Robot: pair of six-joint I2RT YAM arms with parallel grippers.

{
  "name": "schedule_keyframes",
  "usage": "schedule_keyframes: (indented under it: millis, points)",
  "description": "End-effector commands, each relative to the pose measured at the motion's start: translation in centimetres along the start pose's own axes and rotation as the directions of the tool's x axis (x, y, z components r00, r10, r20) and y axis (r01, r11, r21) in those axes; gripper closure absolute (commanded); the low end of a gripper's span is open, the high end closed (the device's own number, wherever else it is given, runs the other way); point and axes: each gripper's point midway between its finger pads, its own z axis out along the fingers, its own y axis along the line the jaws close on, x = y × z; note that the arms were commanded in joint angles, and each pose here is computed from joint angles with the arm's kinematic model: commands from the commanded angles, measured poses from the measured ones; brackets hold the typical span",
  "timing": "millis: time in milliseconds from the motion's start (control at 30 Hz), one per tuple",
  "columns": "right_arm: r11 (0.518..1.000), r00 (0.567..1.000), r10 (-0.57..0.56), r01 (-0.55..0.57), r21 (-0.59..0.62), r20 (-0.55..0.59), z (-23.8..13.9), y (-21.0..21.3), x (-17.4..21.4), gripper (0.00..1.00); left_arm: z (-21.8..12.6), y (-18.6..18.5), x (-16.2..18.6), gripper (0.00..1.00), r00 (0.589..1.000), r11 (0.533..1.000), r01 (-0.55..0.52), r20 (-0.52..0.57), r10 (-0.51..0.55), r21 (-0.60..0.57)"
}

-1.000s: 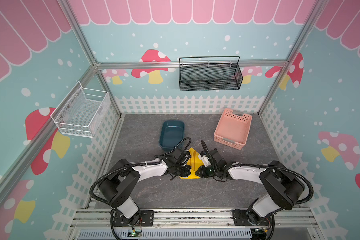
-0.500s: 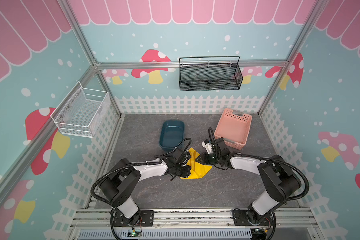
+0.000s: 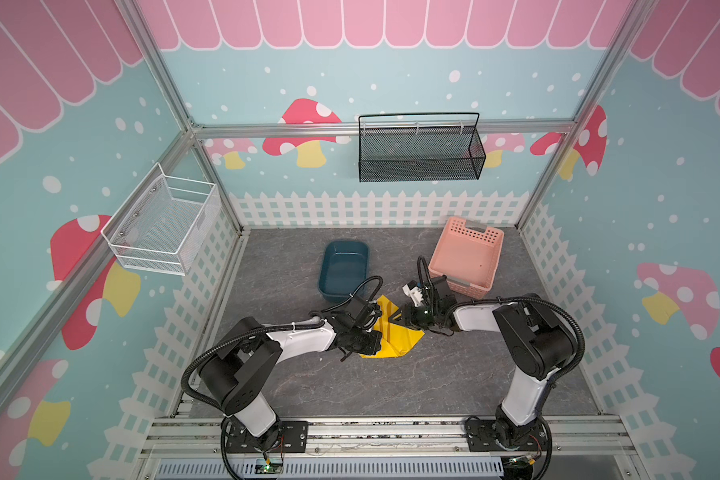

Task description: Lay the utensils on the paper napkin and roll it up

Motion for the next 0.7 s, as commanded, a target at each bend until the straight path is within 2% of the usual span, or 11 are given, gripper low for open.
schedule_keyframes:
  millis: [0,667]
  points:
    - [0.999,1.000,0.004,-0.004,-0.047,0.003,0.1,0.4,-0.3,0.68,0.0,-0.3,-0.5,0.98,1.000,1.000,0.012,0.005,-0.012,0.002]
    - [0.996,0.998,0.046,-0.049,-0.079,-0.036,1.4,-0.8,-0.2,0.70,0.0,-0.4,-0.6,0.98,1.000,1.000,0.013,0.008,-0.013,0.003]
